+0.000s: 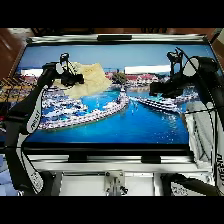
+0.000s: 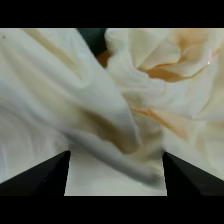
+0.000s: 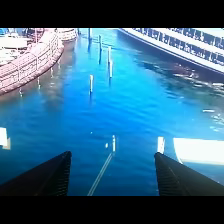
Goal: Fold the shirts.
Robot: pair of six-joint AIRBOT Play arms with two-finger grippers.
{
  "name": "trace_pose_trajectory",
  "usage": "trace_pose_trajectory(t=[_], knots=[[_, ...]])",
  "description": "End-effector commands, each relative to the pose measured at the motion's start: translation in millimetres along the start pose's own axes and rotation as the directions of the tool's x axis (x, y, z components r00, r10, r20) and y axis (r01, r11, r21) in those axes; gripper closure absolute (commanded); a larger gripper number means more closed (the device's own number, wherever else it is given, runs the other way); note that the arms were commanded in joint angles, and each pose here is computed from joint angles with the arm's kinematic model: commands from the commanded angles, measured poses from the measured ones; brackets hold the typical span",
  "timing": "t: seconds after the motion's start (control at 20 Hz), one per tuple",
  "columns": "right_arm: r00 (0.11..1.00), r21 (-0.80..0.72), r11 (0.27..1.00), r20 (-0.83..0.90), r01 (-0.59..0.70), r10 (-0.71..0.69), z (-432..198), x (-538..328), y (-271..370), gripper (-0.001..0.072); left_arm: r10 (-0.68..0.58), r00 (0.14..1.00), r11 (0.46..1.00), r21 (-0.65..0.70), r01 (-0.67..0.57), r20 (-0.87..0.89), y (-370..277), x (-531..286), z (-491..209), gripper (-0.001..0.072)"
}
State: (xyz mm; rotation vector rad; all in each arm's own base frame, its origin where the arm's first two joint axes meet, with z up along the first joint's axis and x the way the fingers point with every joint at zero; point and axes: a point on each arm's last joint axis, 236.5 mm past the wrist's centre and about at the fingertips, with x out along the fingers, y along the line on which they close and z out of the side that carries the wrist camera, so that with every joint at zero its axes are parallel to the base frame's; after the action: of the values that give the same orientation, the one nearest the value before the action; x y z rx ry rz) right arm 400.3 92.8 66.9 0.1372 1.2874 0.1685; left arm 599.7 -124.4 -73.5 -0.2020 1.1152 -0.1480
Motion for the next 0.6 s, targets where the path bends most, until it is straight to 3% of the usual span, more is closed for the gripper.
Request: trace_pose_trajectory(t=[0.0,0.05,0.1,0.15,0.25,0.35,0.55], knots=[[1.0,0.001,1.0,-0.001,-0.01,0.01,-0.2,0.3,2.8,0.0081,-0.015,0.999,1.0,-0.018,0.016,0.039,0.2,17.3,8.9,0.0015],[1.0,0.001,1.0,0.0,-0.01,0.01,-0.1,0.3,2.7,0.0081,-0.018,0.998,0.999,-0.031,0.02,0.057,-0.6,16.9,13.4,0.018],[1.0,0.001,1.0,-0.002,-0.01,0.01,-0.5,0.3,2.8,0.0081,-0.026,0.997,0.999,-0.046,0.03,0.073,-2.8,15.9,17.2,0.0464],[1.0,0.001,1.0,-0.012,-0.011,0.011,-2.8,0.3,3.1,0.0081,-0.039,0.996,0.998,-0.05,0.043,0.082,-6.3,13.1,20.2,0.0677],[1.0,-0.006,1.0,-0.026,-0.01,0.01,-6.2,0.1,2.6,0.0081,-0.056,0.989,0.998,-0.032,0.061,0.14,-17.6,-9.8,37.9,0.0679],[1.0,-0.05,0.999,-0.018,-0.001,0.0,-4.4,-1.8,-0.5,0.0081,-0.097,0.955,0.994,0.079,0.077,0.281,-44.1,-71.9,76.4,0.068],[0.983,-0.09,0.987,0.137,0.135,-0.122,18.5,-56.4,-22.5,0.0081,-0.272,0.748,0.949,0.298,0.104,0.605,-139.1,-308.5,122.2,0.0681]])
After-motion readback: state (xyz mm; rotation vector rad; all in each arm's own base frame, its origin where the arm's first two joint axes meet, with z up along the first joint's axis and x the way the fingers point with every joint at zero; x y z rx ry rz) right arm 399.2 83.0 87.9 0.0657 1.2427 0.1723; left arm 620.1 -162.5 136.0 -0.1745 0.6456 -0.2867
